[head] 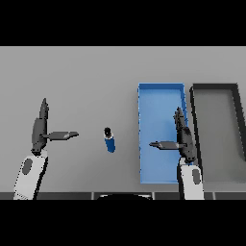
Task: Pick up the blue pipe and place it into the blue bin.
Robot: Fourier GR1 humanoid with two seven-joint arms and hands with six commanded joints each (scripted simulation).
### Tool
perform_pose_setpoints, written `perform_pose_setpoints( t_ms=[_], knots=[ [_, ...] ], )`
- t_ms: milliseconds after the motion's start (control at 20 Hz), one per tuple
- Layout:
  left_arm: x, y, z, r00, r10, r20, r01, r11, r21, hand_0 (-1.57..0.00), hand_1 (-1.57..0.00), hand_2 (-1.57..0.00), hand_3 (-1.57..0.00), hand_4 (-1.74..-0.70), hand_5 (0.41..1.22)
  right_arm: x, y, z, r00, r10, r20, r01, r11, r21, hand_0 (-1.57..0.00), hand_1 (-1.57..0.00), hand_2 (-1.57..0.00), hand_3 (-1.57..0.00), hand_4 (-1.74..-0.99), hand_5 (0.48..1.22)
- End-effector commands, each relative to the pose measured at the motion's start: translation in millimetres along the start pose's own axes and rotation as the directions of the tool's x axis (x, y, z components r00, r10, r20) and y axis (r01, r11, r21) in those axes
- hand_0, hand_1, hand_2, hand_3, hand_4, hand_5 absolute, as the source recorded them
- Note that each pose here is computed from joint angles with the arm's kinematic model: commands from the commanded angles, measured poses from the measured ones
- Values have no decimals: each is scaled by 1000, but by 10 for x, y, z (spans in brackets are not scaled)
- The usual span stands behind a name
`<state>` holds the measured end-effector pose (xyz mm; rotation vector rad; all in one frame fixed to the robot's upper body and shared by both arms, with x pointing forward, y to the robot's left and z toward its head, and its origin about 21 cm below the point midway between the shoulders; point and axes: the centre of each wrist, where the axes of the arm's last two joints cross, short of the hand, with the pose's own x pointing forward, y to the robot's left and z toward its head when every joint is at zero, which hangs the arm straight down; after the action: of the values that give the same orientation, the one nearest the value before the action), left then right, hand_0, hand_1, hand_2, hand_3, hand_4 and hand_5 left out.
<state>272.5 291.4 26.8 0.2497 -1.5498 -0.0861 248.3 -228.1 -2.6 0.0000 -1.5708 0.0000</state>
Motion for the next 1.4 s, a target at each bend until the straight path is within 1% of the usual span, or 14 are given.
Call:
perform_pose_setpoints(
  t_ms=[0, 250, 300, 350, 400, 500, 650, 700, 950, 1000, 1050, 1150, 1250, 1350],
  knots=[
    [0, -3, 2, 1000, 1, 5, -1, 1000, 0, 1, 1, 1, 1, -1006, 586, 0, -3, 2, 1000, 0, 0, 0, 1000, -1, 1, 1, 1, 1, -1222, 603],
    [25, -5, 12, 1000, -1, 7, 1, 1000, 4, 1, 1, 1, 1, -1006, 586, 18, -44, 13, 1000, 1, 2, -1, 1000, -2, 1, 1, 1, 1, -1222, 603],
    [0, 90, 92, 996, -66, 59, 73, 990, -120, 1, 1, 1, 1, -1006, 586, 54, -154, 91, 992, 109, 64, -112, 993, 39, 1, 1, 1, 1, -1222, 603],
    [-39, 198, 151, 991, -106, 79, 119, 973, -196, 1, 1, 1, 1, -1011, 588, 81, -189, 142, 983, 154, 99, -162, 984, 74, 1, 1, 1, 1, -1227, 603],
    [-87, 241, 216, 988, -124, 87, 141, 960, -240, 1, 1, 1, 1, -1011, 588, 76, -188, 199, 978, 180, 102, -189, 977, 95, 1, 1, 1, 1, -1230, 601],
    [-58, 264, 198, 985, -144, 95, 165, 945, -284, 1, 1, 1, 1, -1010, 589, 91, -204, 205, 972, 215, 89, -225, 967, 118, 1, 1, 1, 1, -1232, 599],
    [-55, 311, 218, 985, -134, 105, 161, 934, -320, 1, 1, 1, 1, -1009, 589, 117, -182, 285, 968, 229, 105, -242, 962, 129, 1, 1, 1, 1, -1226, 593],
    [-55, 321, 226, 987, -116, 115, 149, 927, -345, 1, 1, 1, 1, -1015, 592, 127, -191, 249, 969, 230, 94, -241, 962, 126, 1, 1, 1, 1, -1225, 592],
    [18, 161, 297, 984, -128, 120, 172, 839, -516, 1, 1, 1, 1, -1031, 565, 162, -205, 235, 964, 236, 125, -252, 959, 130, 1, 1, 1, 1, -1225, 595],
    [49, 159, 340, 984, -132, 116, 174, 822, -541, 1, 1, 1, 1, -1037, 548, 182, -246, 262, 960, 244, 141, -262, 956, 135, 1, 1, 1, 1, -1223, 601],
    [90, 113, 357, 984, -141, 111, 179, 801, -570, 1, 1, 1, 1, -1040, 532, 161, -225, 221, 962, 239, 130, -256, 957, 138, 1, 1, 1, 1, -1225, 603],
    [107, -37, 420, 984, -153, 87, 173, 761, -625, 1, 1, 1, 1, -1063, 498, 166, -200, 232, 963, 233, 135, -251, 958, 139, 1, 1, 1, 1, -1233, 604],
    [104, -152, 446, 985, -145, 94, 171, 725, -667, 1, 1, 1, 1, -1086, 480, 138, -187, 271, 964, 228, 138, -247, 959, 139, 1, 1, 1, 1, -1244, 607],
    [72, -279, 444, 984, -150, 94, 173, 696, -697, 1, 1, 1, 1, -1094, 463, 152, -241, 255, 963, 231, 138, -250, 959, 136, 1, 1, 1, 1, -1256, 616]
  ],
)
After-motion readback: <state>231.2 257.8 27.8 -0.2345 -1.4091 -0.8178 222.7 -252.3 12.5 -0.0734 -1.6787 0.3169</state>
